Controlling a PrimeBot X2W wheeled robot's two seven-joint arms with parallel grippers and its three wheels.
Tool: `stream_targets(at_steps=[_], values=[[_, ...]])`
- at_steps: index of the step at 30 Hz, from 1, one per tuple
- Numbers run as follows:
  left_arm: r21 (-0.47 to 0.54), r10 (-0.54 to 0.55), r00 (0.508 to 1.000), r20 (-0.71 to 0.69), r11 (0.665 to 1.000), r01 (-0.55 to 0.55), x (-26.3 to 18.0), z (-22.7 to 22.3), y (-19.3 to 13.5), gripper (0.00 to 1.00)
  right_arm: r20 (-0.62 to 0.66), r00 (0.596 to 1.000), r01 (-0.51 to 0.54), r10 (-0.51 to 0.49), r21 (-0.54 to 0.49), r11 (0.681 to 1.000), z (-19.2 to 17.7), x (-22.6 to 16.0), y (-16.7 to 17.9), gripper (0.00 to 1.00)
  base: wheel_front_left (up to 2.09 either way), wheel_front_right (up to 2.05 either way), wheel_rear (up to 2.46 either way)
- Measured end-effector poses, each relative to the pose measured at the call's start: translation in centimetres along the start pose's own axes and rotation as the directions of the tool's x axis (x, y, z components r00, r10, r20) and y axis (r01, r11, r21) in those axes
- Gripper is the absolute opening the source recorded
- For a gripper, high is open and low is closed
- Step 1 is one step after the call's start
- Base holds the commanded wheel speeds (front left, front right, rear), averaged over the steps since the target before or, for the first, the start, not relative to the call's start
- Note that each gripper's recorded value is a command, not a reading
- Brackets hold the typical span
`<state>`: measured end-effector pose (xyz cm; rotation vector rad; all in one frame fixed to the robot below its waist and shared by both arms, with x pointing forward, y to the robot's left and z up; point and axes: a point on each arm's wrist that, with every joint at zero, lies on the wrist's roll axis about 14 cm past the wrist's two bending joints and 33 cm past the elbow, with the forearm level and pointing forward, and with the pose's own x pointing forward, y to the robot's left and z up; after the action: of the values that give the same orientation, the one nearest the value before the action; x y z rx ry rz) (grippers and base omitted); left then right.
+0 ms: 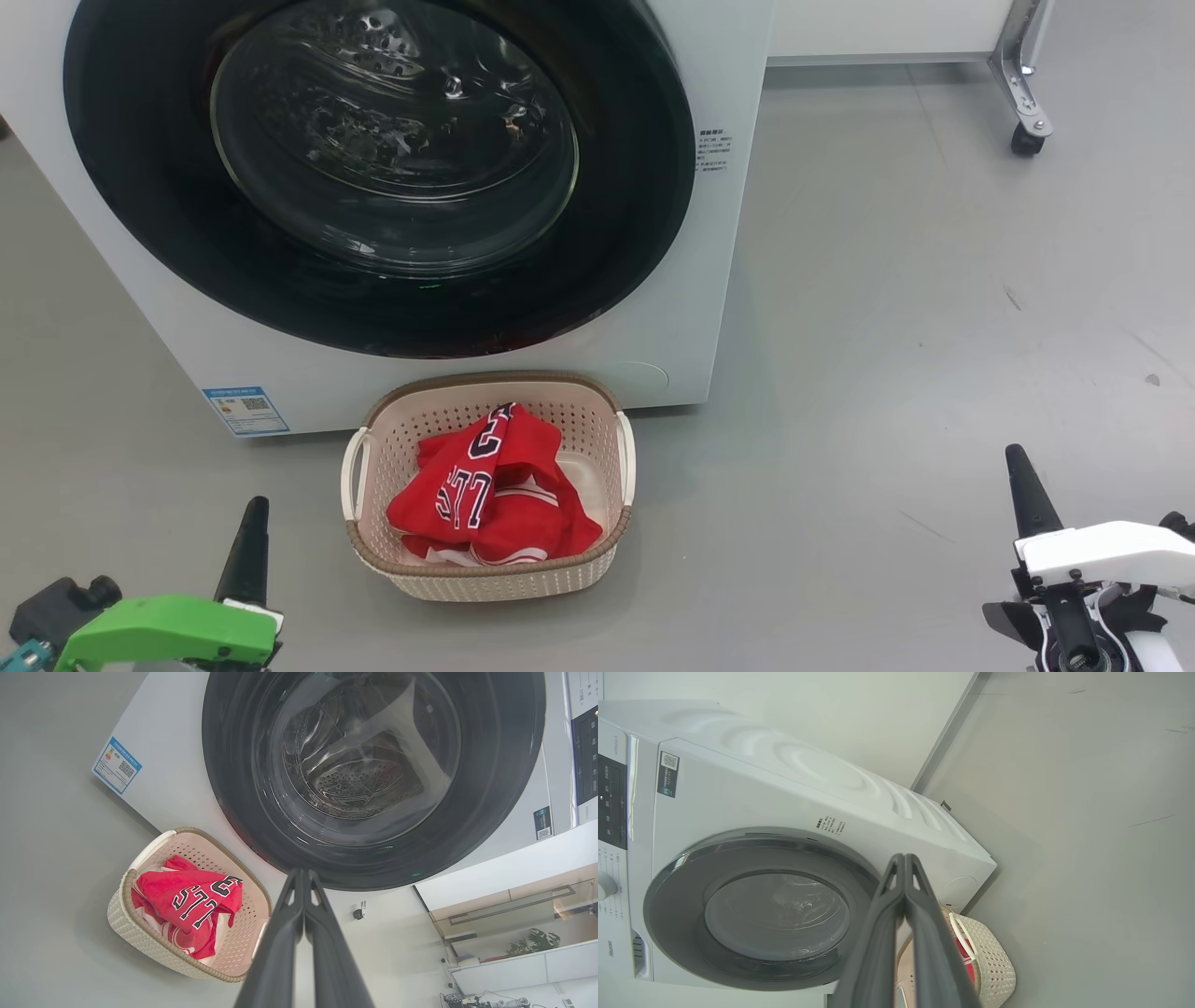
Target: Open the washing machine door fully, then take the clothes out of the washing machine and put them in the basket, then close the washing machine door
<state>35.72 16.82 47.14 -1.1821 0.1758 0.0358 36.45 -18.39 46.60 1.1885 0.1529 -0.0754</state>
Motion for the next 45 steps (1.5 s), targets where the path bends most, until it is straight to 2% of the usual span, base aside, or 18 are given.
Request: stream_targets(at_steps=[15,28,45], values=[[-0.191,-0.017,1.000,0.020,0.981,0.020,0.6,0.9,0.0,0.00,0.032,0.999,-0.024,0.018,0.198,0.980,1.2,0.4,0.3,0.00,0.00,0.00,0.00],[-0.361,-0.029,0.998,0.051,0.931,0.046,0.9,1.8,0.1,0.00,0.064,0.997,-0.055,0.034,0.362,0.931,2.2,0.5,0.4,0.00,0.00,0.00,0.00],[-0.375,-0.029,0.998,0.050,0.926,0.046,1.1,1.8,0.2,0.00,0.070,0.997,-0.063,0.039,0.381,0.922,2.5,0.7,0.5,0.00,0.00,0.00,0.00]])
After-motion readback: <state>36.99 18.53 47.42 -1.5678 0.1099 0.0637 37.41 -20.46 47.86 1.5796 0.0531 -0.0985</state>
